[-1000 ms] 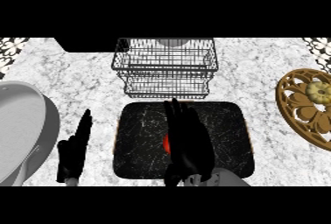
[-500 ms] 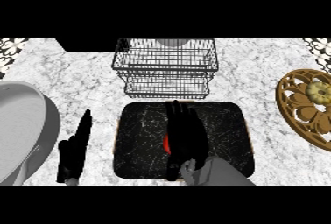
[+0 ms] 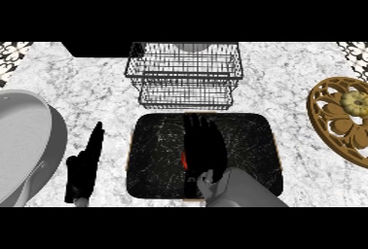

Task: Pick the tomato from the tray and place it in the tiered basket

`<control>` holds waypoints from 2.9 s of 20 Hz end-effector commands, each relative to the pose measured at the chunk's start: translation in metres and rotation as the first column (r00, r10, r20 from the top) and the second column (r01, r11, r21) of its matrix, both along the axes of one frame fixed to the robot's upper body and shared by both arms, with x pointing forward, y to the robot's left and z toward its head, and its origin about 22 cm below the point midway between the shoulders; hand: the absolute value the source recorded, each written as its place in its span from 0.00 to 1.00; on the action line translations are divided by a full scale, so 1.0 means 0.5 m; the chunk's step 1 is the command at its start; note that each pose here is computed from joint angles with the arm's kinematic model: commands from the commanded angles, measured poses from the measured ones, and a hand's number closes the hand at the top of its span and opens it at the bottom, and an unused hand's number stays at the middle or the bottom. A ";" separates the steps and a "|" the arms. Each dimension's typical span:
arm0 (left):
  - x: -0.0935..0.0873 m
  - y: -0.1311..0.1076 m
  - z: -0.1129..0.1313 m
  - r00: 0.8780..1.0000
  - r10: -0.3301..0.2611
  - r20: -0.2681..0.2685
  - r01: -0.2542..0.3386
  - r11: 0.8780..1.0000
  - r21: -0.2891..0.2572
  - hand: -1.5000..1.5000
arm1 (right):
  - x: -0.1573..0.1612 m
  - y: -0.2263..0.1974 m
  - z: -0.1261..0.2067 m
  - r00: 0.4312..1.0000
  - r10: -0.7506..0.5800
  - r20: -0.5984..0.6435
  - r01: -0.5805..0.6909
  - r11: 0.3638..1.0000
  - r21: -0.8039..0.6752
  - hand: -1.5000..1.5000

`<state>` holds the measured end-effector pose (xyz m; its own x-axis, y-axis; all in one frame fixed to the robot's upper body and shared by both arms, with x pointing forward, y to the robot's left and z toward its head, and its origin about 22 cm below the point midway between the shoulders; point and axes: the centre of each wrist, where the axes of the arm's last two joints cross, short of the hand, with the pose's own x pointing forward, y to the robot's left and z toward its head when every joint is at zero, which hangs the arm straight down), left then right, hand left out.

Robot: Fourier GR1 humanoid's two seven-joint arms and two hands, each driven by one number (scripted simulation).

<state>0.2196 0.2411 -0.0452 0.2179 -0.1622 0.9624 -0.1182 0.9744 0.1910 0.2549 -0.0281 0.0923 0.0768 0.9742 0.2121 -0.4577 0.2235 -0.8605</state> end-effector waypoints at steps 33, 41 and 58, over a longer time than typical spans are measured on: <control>-0.024 -0.016 0.007 0.998 0.024 -0.050 -0.025 1.000 -0.005 0.50 | 0.042 -0.117 -0.108 0.991 0.084 0.102 -0.071 0.991 -0.116 1.00; 0.005 0.005 -0.007 0.998 0.028 -0.058 -0.028 1.000 0.001 0.50 | 0.056 -0.357 -0.023 0.970 0.119 0.211 -0.132 0.990 0.047 1.00; 0.007 0.001 -0.028 0.998 0.020 -0.060 -0.020 1.000 0.006 0.50 | -0.039 -0.423 0.436 0.778 -0.075 0.623 -0.174 0.928 0.329 1.00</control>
